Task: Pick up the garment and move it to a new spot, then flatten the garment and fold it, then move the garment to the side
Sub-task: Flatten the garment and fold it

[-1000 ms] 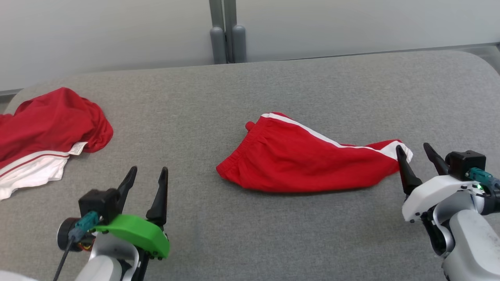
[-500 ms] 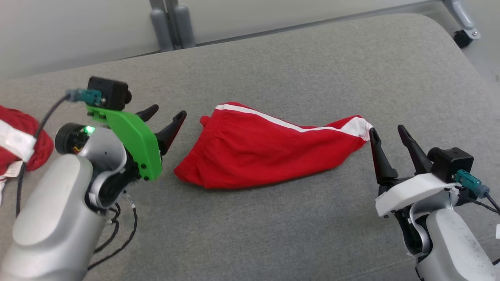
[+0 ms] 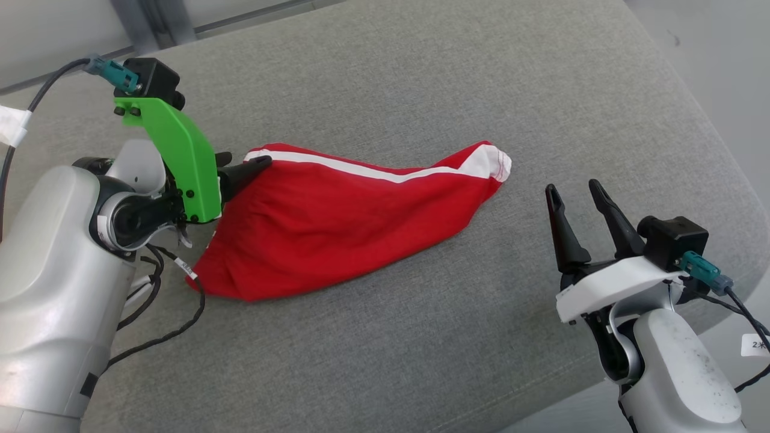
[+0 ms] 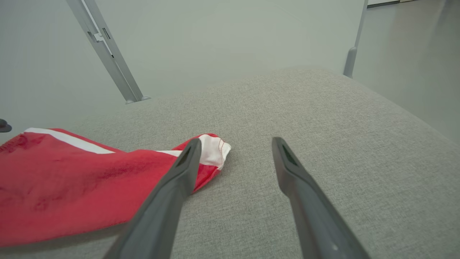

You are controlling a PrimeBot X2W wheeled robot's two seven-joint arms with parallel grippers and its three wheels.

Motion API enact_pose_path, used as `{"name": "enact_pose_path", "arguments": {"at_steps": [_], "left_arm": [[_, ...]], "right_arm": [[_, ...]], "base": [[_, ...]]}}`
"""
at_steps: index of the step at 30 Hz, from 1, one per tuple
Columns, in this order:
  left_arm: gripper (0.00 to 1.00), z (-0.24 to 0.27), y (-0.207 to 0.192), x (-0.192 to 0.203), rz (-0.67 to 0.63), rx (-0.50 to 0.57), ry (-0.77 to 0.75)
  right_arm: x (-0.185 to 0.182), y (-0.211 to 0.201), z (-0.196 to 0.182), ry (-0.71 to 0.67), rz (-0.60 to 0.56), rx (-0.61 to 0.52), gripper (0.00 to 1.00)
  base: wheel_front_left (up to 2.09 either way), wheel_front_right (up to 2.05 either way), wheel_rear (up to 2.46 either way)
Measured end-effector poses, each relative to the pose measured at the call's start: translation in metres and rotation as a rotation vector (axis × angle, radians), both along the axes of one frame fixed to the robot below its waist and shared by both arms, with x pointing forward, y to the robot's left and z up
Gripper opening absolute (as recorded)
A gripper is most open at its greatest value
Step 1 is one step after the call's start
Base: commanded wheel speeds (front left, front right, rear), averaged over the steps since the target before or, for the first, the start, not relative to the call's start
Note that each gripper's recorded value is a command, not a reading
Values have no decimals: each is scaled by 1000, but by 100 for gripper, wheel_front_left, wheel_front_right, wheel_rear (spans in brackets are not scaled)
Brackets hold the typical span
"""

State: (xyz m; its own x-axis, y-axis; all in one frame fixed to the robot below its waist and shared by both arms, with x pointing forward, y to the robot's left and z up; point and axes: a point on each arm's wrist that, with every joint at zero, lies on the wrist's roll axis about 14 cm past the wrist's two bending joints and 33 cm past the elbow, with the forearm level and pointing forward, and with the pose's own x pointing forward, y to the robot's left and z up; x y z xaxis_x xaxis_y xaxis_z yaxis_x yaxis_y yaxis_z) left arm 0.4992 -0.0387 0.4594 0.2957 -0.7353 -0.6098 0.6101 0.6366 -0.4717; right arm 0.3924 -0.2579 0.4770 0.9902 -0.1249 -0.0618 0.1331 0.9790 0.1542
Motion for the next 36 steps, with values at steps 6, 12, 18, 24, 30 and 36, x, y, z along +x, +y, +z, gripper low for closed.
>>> {"name": "enact_pose_path", "arguments": {"at_steps": [6,12,18,24,30,36], "left_arm": [[100,-20,-14,1,-36,12,74],[33,-16,-24,-4,-57,-19,107],[0,9,-26,-11,-67,-62,65],[0,31,-17,-37,-109,-84,38],[0,39,26,-85,-139,-84,58],[0,42,70,-108,-7,-134,54]], "right_arm": [[-8,-12,-10,33,-38,-9,100],[-14,-17,-12,39,-54,-13,100],[-14,-14,-6,22,-38,-15,100],[-15,-4,-6,34,4,-18,100],[-7,20,-2,25,79,-6,100],[1,41,2,10,139,7,100]], "base": [[0,0,0],[0,0,0],[0,0,0],[0,0,0],[0,0,0],[0,0,0]]}}
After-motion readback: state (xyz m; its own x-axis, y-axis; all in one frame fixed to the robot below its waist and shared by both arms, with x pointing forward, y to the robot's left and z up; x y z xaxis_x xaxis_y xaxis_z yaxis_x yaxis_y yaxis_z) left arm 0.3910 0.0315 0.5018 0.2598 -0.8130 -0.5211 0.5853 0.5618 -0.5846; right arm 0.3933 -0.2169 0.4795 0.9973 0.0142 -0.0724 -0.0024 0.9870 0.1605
